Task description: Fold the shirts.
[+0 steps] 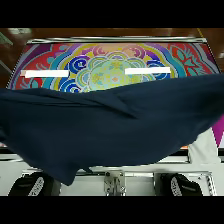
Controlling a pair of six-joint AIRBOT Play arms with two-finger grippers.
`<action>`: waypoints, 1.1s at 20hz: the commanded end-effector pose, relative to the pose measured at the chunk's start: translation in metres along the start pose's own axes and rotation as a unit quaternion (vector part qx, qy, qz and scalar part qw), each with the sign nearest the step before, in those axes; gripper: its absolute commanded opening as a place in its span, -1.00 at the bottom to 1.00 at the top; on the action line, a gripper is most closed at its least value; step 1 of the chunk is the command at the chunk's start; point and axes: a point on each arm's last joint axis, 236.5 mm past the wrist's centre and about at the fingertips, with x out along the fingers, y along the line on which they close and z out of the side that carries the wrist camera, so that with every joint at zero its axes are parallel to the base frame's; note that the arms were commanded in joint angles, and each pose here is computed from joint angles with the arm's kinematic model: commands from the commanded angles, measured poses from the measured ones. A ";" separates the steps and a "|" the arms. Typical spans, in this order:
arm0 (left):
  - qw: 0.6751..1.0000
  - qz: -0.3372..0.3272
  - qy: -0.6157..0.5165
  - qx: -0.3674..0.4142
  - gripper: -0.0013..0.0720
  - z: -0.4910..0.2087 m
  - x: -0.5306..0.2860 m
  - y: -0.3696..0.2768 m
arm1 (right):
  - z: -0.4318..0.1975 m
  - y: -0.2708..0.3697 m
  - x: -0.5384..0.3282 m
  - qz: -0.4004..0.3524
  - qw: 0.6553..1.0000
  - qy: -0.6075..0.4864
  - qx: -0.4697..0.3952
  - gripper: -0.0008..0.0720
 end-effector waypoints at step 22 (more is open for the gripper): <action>0.880 0.042 0.407 -0.242 0.94 -0.236 0.271 0.109 | -0.154 -0.078 0.336 0.116 0.947 0.215 0.208 0.89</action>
